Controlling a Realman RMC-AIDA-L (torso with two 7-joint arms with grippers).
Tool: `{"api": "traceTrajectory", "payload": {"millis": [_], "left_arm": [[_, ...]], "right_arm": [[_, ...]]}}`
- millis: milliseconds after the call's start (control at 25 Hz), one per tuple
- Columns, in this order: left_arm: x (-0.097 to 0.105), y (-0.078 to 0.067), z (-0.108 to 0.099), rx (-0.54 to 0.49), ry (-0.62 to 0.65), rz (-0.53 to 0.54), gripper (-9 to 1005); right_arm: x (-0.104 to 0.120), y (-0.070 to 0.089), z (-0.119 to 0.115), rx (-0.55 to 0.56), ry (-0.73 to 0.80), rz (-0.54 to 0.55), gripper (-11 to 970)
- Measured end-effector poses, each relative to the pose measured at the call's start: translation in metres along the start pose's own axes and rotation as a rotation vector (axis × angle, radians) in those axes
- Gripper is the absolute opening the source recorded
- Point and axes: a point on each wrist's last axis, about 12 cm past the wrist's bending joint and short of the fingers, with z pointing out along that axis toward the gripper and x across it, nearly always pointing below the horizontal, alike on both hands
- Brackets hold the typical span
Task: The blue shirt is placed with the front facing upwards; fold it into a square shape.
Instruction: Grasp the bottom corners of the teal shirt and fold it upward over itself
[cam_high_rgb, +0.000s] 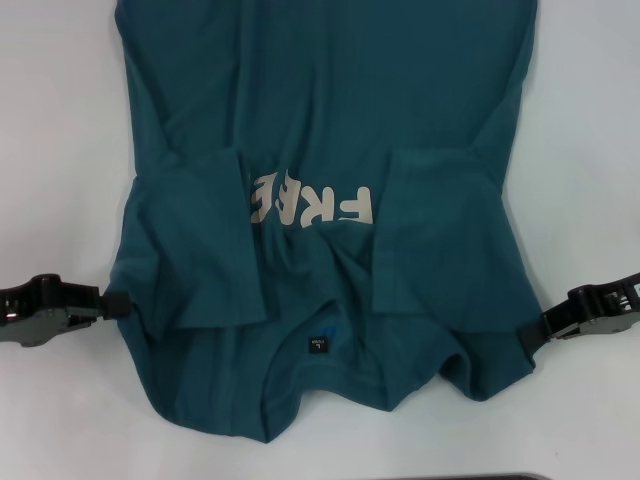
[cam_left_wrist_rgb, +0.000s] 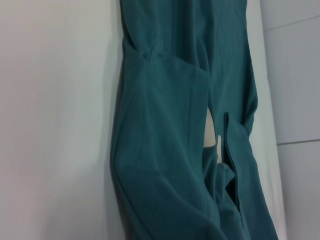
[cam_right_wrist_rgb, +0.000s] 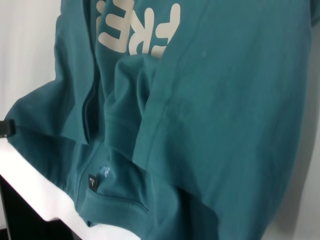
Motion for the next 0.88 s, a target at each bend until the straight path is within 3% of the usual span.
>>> {"api": "traceTrajectory", "payload": {"millis": [400,880], "left_arm": [[0.007,-0.003,-0.013,0.014,0.082,0.040,14],[0.014,0.003,-0.027,-0.109,0.153,0.021,16]], "right_arm": [[0.008,-0.003,-0.019,0.059,0.034,0.001,14],[0.023,-0.014,-0.031,0.116,0.069,0.053,14]]}}
